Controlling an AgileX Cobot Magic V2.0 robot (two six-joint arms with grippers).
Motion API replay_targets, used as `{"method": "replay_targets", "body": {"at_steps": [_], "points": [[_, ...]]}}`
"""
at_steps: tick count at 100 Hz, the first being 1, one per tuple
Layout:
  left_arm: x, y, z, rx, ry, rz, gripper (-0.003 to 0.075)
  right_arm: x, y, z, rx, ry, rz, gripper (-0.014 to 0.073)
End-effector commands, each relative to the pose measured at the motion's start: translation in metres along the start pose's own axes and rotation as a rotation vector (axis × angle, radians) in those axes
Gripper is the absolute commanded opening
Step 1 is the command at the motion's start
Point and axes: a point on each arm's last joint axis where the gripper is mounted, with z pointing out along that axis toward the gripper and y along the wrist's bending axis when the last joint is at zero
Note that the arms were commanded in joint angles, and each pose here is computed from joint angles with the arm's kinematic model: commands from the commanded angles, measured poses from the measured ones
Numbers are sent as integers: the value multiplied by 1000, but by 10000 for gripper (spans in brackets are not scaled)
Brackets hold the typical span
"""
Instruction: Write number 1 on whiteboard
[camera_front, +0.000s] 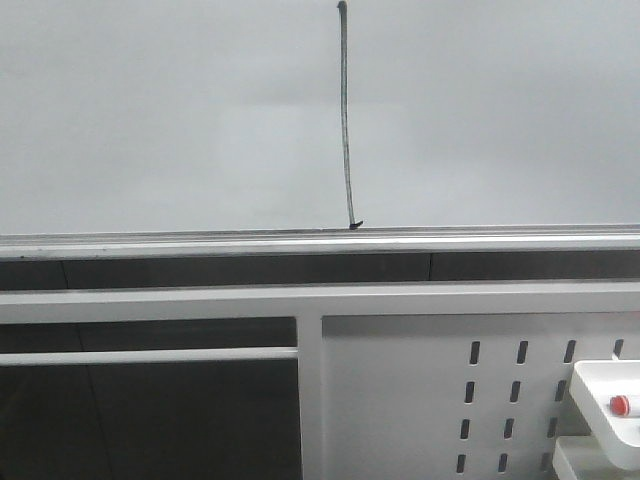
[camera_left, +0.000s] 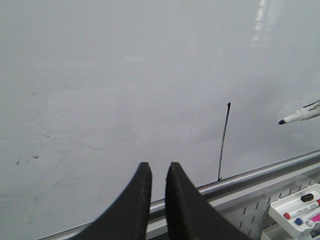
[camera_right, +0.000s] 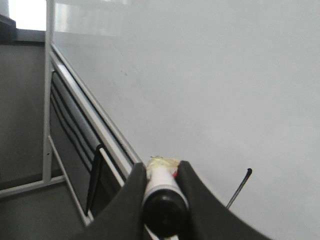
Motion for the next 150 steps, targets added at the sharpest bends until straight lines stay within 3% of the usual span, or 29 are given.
{"method": "replay_targets", "body": {"at_steps": [1, 8, 16, 25, 49, 58, 73, 100, 132, 150], "points": [[-16, -5, -3, 34, -46, 79, 155, -15, -1, -7, -21, -24, -4, -53], [-19, -14, -3, 131, 2, 201, 268, -16, 0, -7, -38, -25, 33, -53], [-21, -23, 0, 258, 75, 297, 339, -14, 4, 1, -66, -8, 63, -53], [-25, -30, 6, 376, 166, 371, 331, -15, 12, 10, -115, 7, 66, -53], [-38, -35, 15, 502, 193, 460, 331, -49, 35, 39, -279, 12, 37, -53], [-40, -38, 17, 557, 214, 460, 328, -59, 38, 55, -329, 70, 26, -53], [-39, -39, 19, 582, 224, 458, 268, -70, 43, 78, -398, 159, 10, -53], [-40, -40, 19, 585, 209, 437, 148, -91, 42, 90, -416, 140, 27, -53], [-44, -38, 22, 543, 179, 423, 167, -91, 49, 95, -469, 183, 34, -53], [-40, -38, 34, 565, 232, 386, 209, -95, 54, 93, -482, 161, 23, -53]]}}
